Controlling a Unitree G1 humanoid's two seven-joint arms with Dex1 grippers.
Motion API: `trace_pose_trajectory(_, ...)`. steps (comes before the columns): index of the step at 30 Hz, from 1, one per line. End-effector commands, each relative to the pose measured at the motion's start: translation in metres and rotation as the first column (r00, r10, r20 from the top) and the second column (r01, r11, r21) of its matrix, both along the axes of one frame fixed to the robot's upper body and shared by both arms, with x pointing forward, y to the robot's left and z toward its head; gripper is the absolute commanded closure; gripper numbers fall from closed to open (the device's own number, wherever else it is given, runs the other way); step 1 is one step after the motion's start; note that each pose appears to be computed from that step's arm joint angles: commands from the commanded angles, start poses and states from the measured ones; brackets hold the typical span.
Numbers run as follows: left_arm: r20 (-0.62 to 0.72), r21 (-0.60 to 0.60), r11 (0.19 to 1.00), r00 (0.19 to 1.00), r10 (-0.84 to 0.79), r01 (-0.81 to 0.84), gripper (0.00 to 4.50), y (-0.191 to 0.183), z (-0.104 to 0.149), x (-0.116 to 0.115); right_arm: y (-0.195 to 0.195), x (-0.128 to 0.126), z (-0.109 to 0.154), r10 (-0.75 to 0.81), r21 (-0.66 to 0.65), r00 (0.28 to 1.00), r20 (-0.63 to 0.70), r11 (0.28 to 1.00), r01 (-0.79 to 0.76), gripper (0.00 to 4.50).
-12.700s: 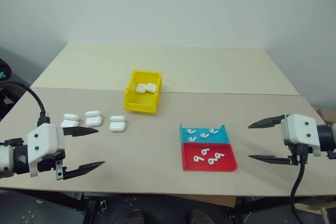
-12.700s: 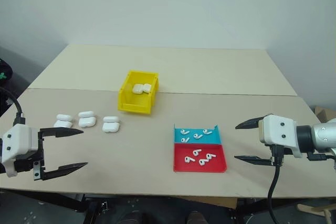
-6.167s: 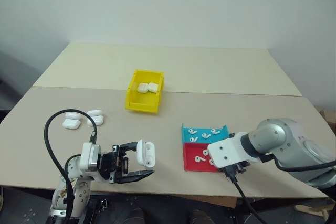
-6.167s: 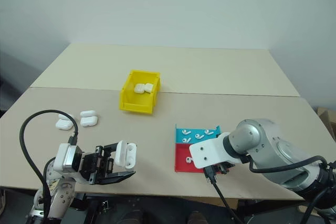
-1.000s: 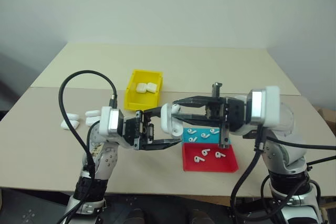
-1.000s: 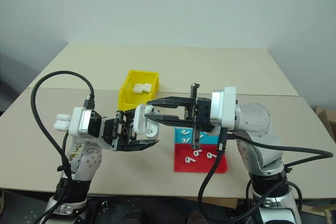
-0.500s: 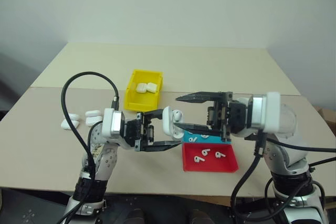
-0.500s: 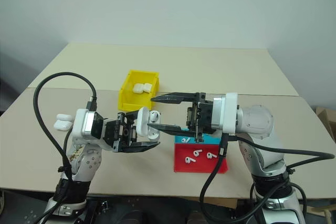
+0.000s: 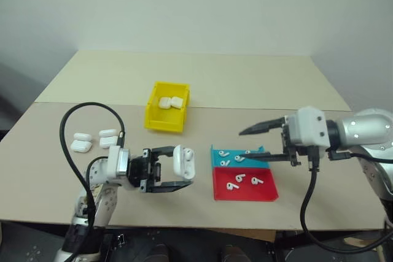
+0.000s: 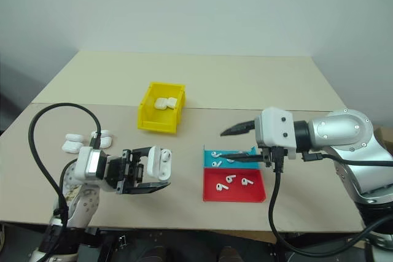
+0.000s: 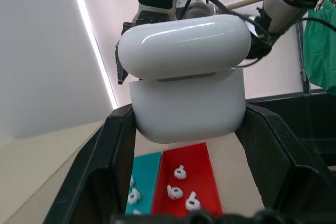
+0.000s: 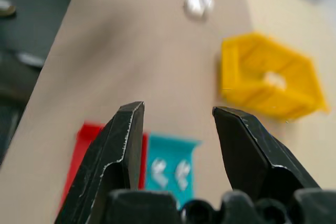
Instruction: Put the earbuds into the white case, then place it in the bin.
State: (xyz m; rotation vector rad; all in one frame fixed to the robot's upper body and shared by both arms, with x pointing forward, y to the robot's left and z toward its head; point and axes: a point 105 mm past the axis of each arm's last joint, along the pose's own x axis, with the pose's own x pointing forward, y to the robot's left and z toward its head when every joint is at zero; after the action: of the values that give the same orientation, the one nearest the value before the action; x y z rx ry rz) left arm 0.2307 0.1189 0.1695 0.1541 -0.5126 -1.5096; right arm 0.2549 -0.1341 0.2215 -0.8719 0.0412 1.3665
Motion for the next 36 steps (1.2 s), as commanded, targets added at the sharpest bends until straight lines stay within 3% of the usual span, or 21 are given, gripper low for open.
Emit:
trace_pose_trajectory(1,0.033,0.011,1.0,0.999,0.02,-0.021,1.77,0.008,0.001,-0.009,-0.007,-0.005,-0.02,-0.019,-0.185,0.999,-0.041,0.983,0.012,1.95)
trace_pose_trajectory(8,0.04,-0.016,0.998,0.997,0.059,-0.058,1.77,0.007,0.0,-0.017,-0.004,-0.007,-0.049,-0.109,-0.352,0.988,-0.11,0.934,0.063,1.95)
trace_pose_trajectory(17,0.068,-0.023,0.998,0.996,0.052,-0.051,1.77,-0.004,0.006,-0.02,-0.007,0.007,-0.08,-0.208,-0.521,0.978,-0.03,0.838,0.162,1.95)
trace_pose_trajectory(36,0.081,-0.024,0.998,0.995,0.055,-0.054,1.77,-0.005,0.004,-0.017,-0.02,0.024,-0.096,-0.347,-0.582,0.938,0.027,0.757,0.297,1.95)
